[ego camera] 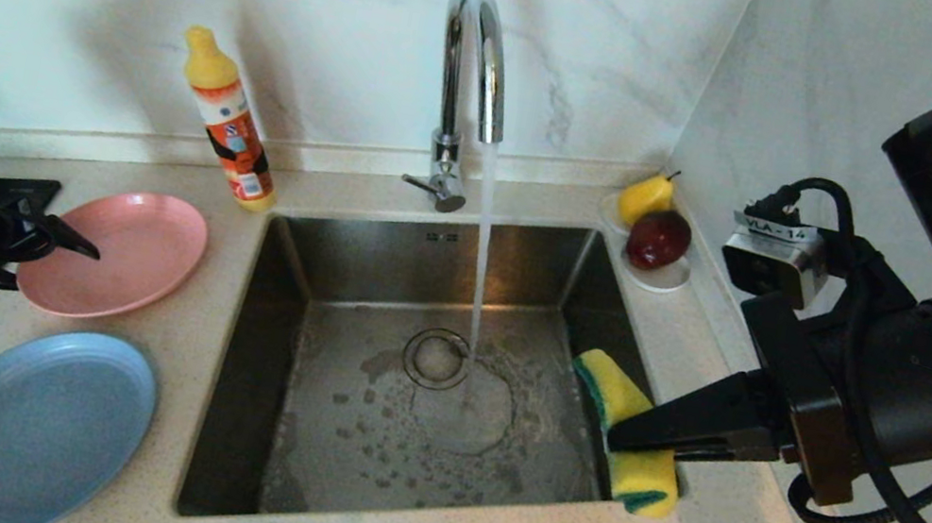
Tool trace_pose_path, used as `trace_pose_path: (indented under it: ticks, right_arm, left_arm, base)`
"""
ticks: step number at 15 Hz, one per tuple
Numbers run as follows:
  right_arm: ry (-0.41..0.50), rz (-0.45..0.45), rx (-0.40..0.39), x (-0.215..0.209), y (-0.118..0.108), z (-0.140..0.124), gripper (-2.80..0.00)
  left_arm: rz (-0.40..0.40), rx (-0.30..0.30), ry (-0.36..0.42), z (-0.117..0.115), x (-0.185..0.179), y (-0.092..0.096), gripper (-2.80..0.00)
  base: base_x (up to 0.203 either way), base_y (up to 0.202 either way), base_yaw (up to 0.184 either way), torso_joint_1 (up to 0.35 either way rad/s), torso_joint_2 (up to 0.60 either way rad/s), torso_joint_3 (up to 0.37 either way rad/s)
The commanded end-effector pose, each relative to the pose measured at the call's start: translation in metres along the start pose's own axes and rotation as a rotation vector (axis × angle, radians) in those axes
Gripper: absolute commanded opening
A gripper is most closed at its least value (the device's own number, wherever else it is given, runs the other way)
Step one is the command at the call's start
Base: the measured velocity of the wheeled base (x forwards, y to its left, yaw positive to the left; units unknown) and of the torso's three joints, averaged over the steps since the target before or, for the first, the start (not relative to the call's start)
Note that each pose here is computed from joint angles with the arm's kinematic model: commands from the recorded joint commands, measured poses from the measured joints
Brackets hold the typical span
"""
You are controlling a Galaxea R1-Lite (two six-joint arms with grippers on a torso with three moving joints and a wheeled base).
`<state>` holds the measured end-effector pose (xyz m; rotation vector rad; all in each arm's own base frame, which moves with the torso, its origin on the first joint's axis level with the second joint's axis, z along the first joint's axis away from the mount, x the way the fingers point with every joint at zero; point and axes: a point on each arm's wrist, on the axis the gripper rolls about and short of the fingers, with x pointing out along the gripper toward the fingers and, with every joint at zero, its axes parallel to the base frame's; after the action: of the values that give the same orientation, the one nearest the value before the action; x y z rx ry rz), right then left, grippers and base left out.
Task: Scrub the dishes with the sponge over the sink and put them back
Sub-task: Wash the plate
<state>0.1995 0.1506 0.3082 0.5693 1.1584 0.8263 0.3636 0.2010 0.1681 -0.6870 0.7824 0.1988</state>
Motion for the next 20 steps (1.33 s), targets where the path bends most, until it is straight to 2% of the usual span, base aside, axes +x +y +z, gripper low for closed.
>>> trace_pose_path:
  ticks: [1,12,15,20]
  right_arm:
    - [0.002,0.004,0.002,-0.001,0.001,-0.001,-2.8]
    - [0.004,0.002,0.006,-0.001,0.0,-0.001,-2.8]
    - [-0.001,0.006,0.002,-0.002,0.002,-0.001,-2.8]
    - [0.002,0.004,0.003,-0.001,0.001,0.0,-2.8]
  left_arm:
    - [0.0,-0.005,0.002,0.0,0.001,0.0,-2.8]
    - [0.016,-0.005,-0.013,0.003,-0.002,0.001,-2.8]
    - [0.017,-0.004,-0.069,0.014,-0.021,0.0,-2.8]
    - [0.047,-0.027,-0.177,0.036,-0.074,0.009,-2.8]
  base:
    - [0.0,0.0,0.0,0.0,0.0,0.0]
    - [0.0,0.0,0.0,0.0,0.0,0.0]
    - [0.0,0.0,0.0,0.0,0.0,0.0]
    - [0.0,0.0,0.0,0.0,0.0,0.0]
